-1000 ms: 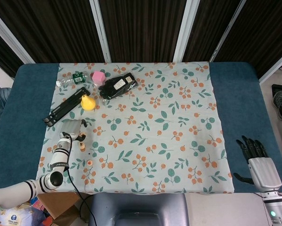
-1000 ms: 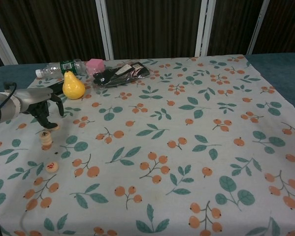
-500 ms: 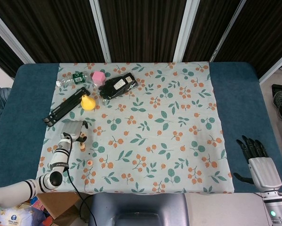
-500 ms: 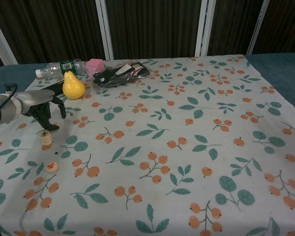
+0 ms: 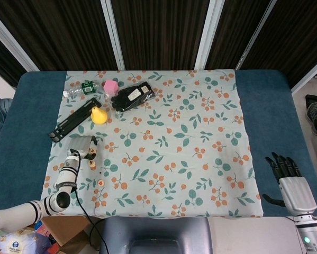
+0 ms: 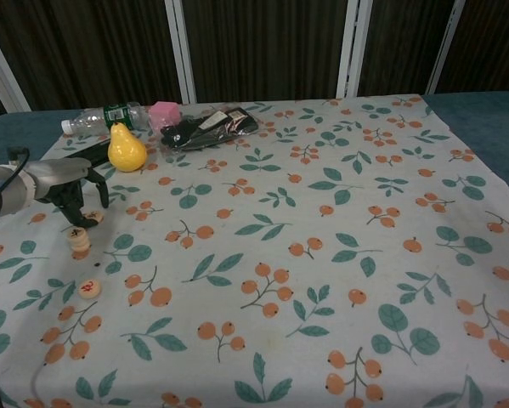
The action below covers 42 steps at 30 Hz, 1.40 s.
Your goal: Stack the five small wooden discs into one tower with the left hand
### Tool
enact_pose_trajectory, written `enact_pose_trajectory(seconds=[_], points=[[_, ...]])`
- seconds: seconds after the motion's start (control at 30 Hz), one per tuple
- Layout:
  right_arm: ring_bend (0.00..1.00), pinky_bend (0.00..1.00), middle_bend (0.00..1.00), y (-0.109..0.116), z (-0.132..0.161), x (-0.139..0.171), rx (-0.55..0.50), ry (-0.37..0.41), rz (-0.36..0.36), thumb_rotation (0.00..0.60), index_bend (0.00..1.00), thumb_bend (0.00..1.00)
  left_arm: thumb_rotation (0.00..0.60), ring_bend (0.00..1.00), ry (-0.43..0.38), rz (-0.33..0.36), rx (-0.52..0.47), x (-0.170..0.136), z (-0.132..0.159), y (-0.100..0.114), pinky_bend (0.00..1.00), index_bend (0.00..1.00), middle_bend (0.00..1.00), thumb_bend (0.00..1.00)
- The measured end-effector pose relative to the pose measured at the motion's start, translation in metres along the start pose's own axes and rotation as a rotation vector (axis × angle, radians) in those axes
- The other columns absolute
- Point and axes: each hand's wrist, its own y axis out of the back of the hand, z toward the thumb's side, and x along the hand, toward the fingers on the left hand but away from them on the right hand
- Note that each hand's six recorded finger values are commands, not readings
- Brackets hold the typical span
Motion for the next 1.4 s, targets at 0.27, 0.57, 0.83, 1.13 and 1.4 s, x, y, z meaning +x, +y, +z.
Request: enact_pose_trajectory(seconds=[0.27,0.57,0.83,1.13,1.4], points=[[0.00,0.00,0.00,-0.0008,0.0001,-0.0004,0.002,0.000,0.004,0.600,0.00,0.08,0.600,1.00,0.006,0.012,-0.006,0.0017,-0.0013,0.0007,1.00,0.43,1.00,0.32],[0.00,0.00,0.00,-0.0005,-0.0003,-0.0004,0.002,-0.002,0.003,0.600,0.00,0.08,0.600,1.00,0.015,0.011,-0.008,0.0035,-0.0042,-0.0014,1.00,0.46,1.00,0.33],[0.00,0.00,0.00,-0.0010,-0.0005,-0.0010,0.003,-0.004,0.005,0.600,0.00,0.08,0.600,1.00,0.018,0.014,-0.014,0.0054,-0.0054,-0.0019,1.00,0.50,1.00,0.32],[0.00,0.00,0.00,-0.0013,-0.0006,-0.0012,0.004,-0.006,0.006,0.600,0.00,0.08,0.600,1.00,0.011,0.016,-0.026,0.0061,-0.0040,-0.0025,1.00,0.52,1.00,0.32],[0.00,0.00,0.00,-0.0016,-0.0006,-0.0018,0.006,-0.006,0.007,0.600,0.00,0.08,0.600,1.00,-0.003,0.033,-0.082,0.0033,-0.0023,0.0067,1.00,0.54,1.00,0.34]])
